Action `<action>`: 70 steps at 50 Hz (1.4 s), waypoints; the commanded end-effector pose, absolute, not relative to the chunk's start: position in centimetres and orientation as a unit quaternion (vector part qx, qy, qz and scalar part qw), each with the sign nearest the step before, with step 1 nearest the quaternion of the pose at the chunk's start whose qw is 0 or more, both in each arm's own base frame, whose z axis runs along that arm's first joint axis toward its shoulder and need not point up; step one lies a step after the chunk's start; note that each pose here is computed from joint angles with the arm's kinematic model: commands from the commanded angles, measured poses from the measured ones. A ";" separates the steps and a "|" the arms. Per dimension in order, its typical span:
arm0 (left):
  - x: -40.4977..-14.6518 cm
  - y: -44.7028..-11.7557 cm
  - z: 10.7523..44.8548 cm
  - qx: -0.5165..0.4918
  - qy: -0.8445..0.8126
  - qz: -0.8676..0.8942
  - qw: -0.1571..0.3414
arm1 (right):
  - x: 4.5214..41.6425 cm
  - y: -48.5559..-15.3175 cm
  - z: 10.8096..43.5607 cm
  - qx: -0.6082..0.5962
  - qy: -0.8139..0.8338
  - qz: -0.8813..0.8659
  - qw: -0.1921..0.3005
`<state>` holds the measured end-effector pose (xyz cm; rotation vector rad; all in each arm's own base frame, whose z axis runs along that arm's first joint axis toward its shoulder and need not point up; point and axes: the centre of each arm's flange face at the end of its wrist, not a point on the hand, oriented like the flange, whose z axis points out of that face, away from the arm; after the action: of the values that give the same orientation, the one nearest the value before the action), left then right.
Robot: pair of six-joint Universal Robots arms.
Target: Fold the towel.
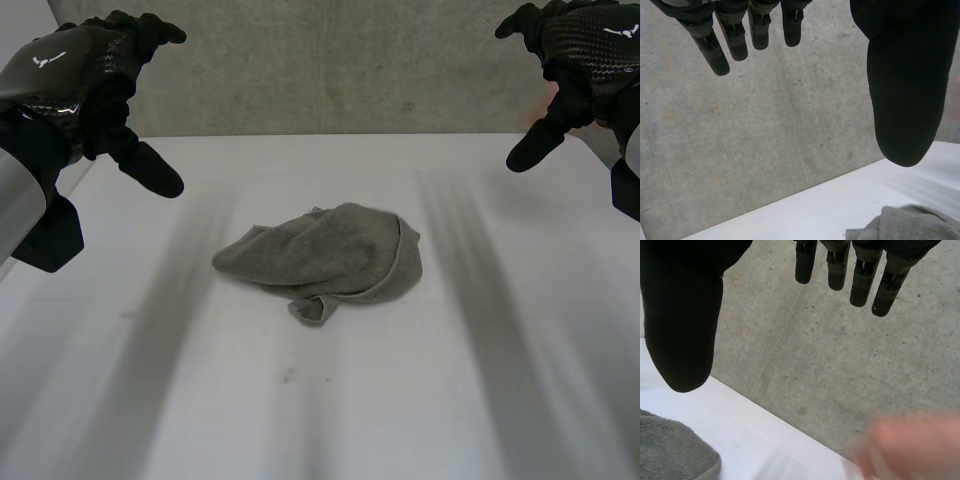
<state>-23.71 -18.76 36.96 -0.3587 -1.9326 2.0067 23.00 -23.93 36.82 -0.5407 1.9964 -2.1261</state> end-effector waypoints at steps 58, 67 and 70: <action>-31.1 -31.0 18.3 -0.163 -0.774 0.595 0.145 | 32.7 -34.0 15.3 -0.290 0.726 -0.603 0.160; -29.9 -27.4 25.3 -0.153 -0.734 0.640 0.170 | 31.0 -33.0 26.5 -0.273 0.637 -0.700 0.170; -29.7 -25.5 27.6 -0.146 -0.717 0.655 0.188 | 30.7 -32.1 29.2 -0.264 0.600 -0.733 0.180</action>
<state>-30.28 -28.83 22.75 -0.4460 -2.1503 1.7760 31.79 -33.24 22.08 -0.8060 1.9436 -1.8523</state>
